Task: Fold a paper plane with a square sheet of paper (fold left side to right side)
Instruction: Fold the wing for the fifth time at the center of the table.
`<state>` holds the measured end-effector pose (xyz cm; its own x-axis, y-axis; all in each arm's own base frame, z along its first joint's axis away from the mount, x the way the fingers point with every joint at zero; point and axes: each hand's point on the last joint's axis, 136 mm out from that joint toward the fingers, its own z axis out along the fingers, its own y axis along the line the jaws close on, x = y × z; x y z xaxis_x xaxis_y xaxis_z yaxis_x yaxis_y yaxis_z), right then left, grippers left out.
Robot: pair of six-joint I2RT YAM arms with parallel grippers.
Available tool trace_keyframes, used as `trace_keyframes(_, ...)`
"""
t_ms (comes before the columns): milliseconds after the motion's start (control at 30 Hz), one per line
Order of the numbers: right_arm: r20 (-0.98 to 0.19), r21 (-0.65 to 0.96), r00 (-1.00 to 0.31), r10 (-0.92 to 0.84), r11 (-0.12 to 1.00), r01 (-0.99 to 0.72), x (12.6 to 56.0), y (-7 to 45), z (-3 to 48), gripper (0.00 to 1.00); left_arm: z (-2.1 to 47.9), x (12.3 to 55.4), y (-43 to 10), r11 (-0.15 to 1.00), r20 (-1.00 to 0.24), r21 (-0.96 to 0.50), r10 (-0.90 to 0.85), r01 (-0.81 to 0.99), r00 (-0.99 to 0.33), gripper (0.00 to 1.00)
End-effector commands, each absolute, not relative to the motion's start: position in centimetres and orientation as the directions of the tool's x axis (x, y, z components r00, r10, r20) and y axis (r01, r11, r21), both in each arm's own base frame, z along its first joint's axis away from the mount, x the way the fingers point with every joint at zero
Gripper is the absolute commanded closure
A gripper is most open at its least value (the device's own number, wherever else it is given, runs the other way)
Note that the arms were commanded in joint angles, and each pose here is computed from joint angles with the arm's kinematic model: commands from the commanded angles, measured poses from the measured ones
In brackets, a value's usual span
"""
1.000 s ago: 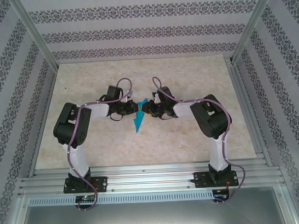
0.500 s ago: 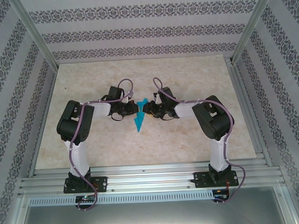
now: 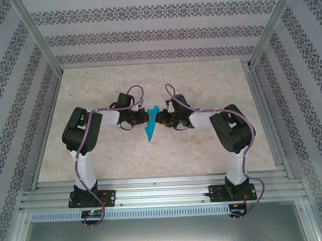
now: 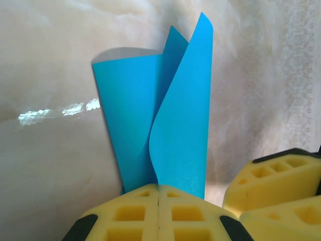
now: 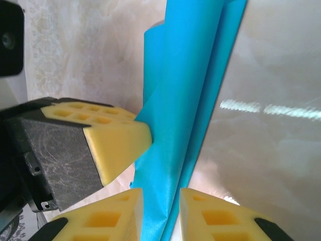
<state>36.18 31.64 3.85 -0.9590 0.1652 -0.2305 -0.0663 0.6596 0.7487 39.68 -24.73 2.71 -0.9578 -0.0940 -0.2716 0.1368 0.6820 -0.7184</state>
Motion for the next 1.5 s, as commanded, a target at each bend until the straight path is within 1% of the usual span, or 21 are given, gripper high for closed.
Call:
trace_keyframes(0, -0.261, 0.774, -0.953, 0.153, 0.623, -0.112, 35.4, 33.0, 5.6, 0.75, 2.5, 40.6, -24.9, 0.683, -0.303, -0.711, -0.083, 0.168, -0.949, 0.97)
trace_keyframes(233, -0.261, 0.776, -0.954, 0.146, 0.620, -0.118, 34.7, 33.5, 5.7, 0.75, 2.5, 40.6, -24.9, 0.679, -0.302, -0.714, -0.084, 0.167, -0.950, 0.97)
trace_keyframes(333, -0.269, 0.783, -0.953, 0.138, 0.608, -0.133, 34.4, 34.0, 6.2, 0.77, 2.4, 40.5, -24.9, 0.678, -0.301, -0.716, -0.083, 0.167, -0.950, 0.97)
trace_keyframes(500, -0.272, 0.778, -0.953, 0.130, 0.612, -0.138, 34.3, 34.4, 6.2, 0.78, 2.4, 40.3, -24.9, 0.676, -0.298, -0.717, -0.082, 0.167, -0.951, 0.97)
trace_keyframes(1367, -0.220, 0.756, -0.970, 0.099, 0.646, -0.106, 33.8, 35.0, 2.9, 0.78, 1.8, 40.0, -25.0, 0.672, -0.289, -0.722, -0.078, 0.164, -0.954, 0.98)
trace_keyframes(1467, -0.218, 0.755, -0.971, 0.101, 0.647, -0.103, 33.8, 34.9, 2.8, 0.78, 2.2, 39.9, -25.0, 0.666, -0.290, -0.727, -0.079, 0.166, -0.954, 0.95)
